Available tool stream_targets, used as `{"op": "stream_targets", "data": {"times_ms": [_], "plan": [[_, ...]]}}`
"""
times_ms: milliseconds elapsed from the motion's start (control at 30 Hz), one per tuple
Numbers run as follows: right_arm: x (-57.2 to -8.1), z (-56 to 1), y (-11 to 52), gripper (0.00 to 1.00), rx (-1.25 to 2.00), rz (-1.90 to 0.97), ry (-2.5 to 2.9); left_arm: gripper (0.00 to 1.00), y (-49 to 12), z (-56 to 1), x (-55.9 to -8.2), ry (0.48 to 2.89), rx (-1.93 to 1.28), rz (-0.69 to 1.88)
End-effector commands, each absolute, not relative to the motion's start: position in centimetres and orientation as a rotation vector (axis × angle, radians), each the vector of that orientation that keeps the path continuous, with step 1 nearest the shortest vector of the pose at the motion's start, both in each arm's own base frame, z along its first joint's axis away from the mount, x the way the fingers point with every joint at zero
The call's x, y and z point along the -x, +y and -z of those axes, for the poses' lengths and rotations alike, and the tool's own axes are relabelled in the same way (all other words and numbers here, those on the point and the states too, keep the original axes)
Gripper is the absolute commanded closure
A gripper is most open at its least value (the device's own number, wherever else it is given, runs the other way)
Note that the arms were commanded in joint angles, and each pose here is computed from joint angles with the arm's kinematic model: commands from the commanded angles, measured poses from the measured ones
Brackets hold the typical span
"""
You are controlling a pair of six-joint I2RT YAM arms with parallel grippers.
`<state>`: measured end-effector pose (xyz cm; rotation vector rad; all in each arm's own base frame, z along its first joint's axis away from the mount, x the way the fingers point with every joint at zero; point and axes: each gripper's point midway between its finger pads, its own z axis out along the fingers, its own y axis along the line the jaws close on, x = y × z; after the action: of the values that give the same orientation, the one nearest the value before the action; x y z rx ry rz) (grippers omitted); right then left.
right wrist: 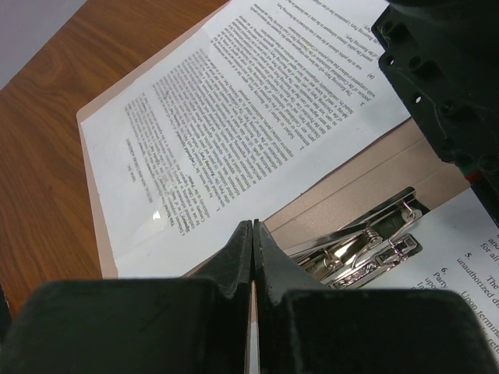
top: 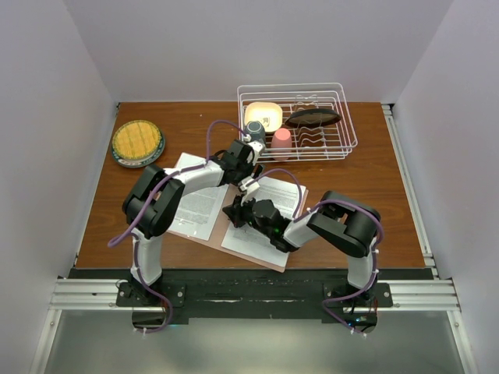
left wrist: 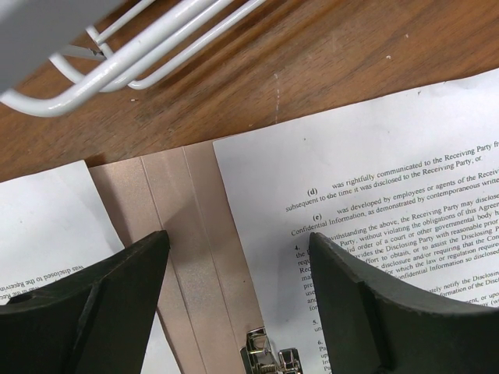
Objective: Put the files into the folder
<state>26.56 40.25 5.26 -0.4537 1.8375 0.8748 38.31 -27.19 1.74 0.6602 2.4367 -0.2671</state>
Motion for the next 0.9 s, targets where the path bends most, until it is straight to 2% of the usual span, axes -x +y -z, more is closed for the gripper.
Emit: {"op": "stream_targets", "data": {"times_ms": [0, 867], "plan": [[-24.2, 0.2, 38.7, 1.0, 0.544, -0.793, 2.0, 0.23, -23.5, 5.0, -31.1, 2.771, -0.72, 0.239], [-22.5, 3.2, 36.9, 1.0, 0.523, -0.749, 2.099, 0.25, -22.8, 5.1, -31.1, 2.782, -0.709, 0.242]]}}
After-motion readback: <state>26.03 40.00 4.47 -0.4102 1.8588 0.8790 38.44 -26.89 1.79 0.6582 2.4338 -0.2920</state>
